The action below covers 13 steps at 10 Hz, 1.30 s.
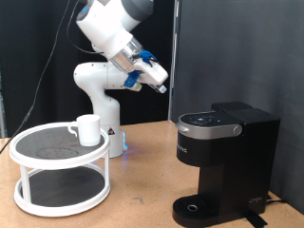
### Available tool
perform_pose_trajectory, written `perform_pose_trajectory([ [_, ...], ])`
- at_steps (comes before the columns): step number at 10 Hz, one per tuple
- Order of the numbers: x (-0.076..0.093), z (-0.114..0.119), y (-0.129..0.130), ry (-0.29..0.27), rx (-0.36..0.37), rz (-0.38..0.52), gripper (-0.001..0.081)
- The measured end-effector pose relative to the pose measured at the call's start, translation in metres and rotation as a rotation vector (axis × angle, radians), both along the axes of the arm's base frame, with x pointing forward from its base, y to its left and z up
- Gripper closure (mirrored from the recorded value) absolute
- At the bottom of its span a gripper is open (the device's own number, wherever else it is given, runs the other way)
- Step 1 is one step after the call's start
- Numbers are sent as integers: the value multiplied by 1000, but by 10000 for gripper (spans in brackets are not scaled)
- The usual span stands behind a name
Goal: Make a cup of coffee with the keurig machine
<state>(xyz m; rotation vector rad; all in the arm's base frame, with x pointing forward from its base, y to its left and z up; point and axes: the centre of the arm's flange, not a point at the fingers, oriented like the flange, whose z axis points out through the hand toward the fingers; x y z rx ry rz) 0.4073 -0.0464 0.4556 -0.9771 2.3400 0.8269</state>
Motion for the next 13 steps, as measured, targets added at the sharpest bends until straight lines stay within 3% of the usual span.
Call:
perform_pose_trajectory([
  [1, -10, 3, -3, -11, 2, -6, 806],
  [2, -10, 2, -2, -9, 2, -5, 806],
  [5, -20, -3, -12, 148, 37, -102, 806],
  [7, -38, -7, -32, 195, -3, -117, 806],
  [10, -68, -12, -59, 148, -50, -63, 806],
  [12, -86, -12, -74, 124, -21, -34, 806],
  [13, -85, -12, -73, 125, -24, -37, 806],
])
